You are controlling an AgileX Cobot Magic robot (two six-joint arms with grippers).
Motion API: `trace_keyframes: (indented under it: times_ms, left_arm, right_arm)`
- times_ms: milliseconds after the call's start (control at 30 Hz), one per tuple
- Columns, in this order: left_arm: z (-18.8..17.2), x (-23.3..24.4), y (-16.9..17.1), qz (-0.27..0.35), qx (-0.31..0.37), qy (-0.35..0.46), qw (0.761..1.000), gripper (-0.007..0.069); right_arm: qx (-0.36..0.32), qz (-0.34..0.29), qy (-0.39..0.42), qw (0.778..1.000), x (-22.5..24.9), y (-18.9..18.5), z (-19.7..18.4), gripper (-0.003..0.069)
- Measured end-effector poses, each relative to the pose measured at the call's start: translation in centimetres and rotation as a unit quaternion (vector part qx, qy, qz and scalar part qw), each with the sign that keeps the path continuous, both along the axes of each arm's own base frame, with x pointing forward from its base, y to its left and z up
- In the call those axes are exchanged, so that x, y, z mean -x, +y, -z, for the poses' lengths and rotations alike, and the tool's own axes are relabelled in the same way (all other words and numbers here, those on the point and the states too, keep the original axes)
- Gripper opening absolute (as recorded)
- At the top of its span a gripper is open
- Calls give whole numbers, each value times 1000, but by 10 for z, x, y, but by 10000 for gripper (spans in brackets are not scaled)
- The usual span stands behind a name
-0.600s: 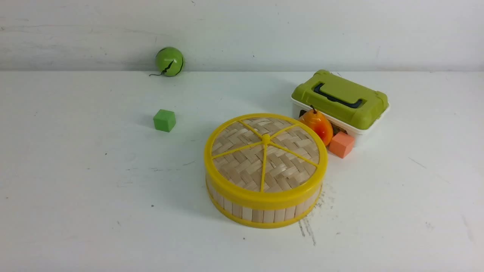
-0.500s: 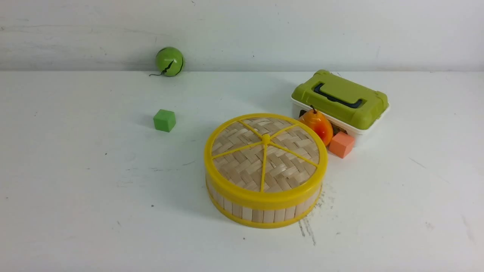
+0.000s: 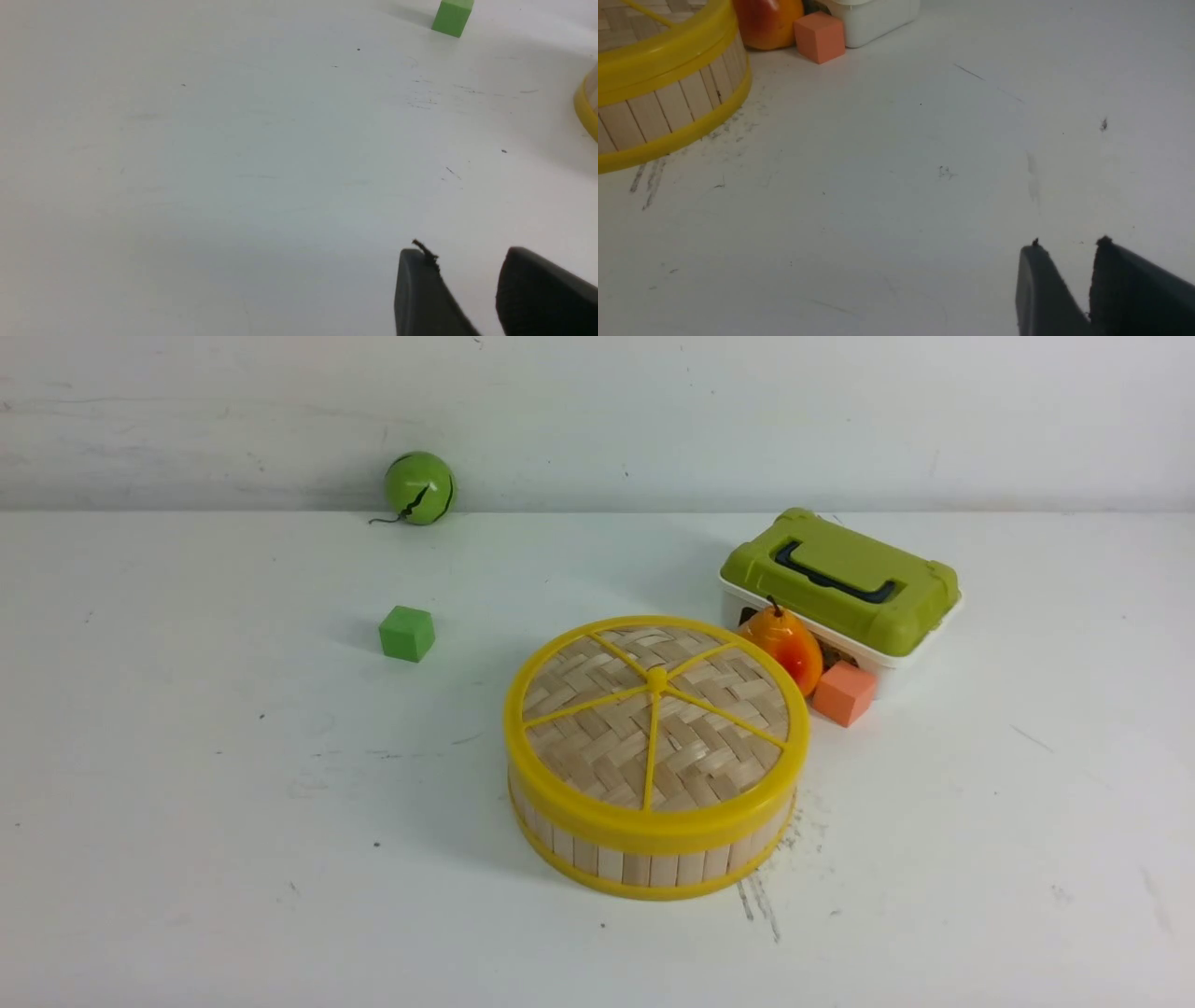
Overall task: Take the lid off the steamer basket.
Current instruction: Use the right arm to lift the lid of the steamer
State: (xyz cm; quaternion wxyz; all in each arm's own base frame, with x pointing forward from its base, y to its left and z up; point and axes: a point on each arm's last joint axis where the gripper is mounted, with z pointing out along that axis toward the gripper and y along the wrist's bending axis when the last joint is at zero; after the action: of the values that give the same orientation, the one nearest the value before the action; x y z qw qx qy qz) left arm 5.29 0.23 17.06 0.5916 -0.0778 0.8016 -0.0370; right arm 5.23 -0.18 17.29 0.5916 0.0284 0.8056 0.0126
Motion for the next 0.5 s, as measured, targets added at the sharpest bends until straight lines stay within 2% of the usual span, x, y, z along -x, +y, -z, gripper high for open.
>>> trace_keyframes:
  times_ms: [500]
  left_arm:
    - [0, 0, 0, 0, 0, 0, 1000, 239]
  right_arm:
    - [0, 0, 0, 1000, 0, 0, 0, 202]
